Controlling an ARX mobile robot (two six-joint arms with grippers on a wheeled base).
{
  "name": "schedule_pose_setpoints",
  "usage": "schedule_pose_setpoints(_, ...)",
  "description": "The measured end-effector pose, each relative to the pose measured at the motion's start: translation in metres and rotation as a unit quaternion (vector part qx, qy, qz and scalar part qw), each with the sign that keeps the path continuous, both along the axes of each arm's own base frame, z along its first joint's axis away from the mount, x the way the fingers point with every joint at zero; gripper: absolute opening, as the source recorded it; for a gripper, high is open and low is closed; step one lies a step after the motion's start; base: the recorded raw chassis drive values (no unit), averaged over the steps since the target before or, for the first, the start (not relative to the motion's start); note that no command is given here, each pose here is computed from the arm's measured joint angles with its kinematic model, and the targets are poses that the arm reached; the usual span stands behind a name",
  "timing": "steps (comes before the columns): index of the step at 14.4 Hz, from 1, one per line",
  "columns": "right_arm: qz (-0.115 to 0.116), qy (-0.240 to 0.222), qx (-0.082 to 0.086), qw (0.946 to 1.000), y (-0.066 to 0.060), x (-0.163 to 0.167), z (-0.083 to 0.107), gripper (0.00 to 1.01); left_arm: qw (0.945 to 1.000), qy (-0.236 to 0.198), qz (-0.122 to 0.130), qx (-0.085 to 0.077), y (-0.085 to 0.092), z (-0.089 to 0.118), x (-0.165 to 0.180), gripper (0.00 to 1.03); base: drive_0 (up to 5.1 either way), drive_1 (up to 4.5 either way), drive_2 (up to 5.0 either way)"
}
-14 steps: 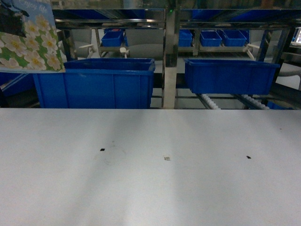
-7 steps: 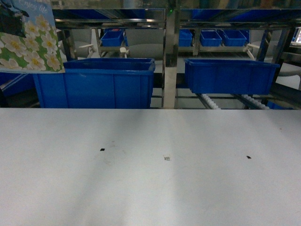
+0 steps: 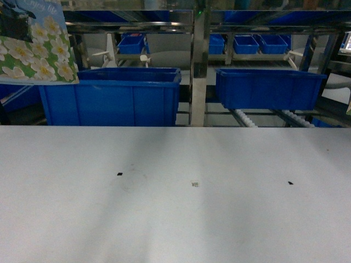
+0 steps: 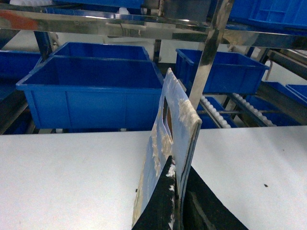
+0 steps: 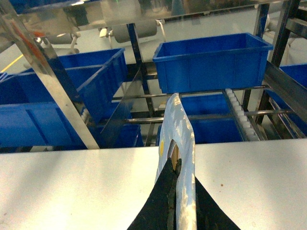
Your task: Move flower gift bag to table near conveyor
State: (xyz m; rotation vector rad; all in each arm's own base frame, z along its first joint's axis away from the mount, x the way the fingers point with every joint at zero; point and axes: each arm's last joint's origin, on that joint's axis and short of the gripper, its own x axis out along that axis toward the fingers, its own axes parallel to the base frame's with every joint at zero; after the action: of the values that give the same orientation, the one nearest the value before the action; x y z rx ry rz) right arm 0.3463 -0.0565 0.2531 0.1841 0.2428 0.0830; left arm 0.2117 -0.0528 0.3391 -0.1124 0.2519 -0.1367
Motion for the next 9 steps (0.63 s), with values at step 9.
schedule_pose_setpoints(9,0.039,0.045,-0.006,0.9982,0.0,0.016,-0.018,0.02,1.0,0.0,0.001,0.0,0.0,0.0,0.0,0.02,0.0,0.0,0.0)
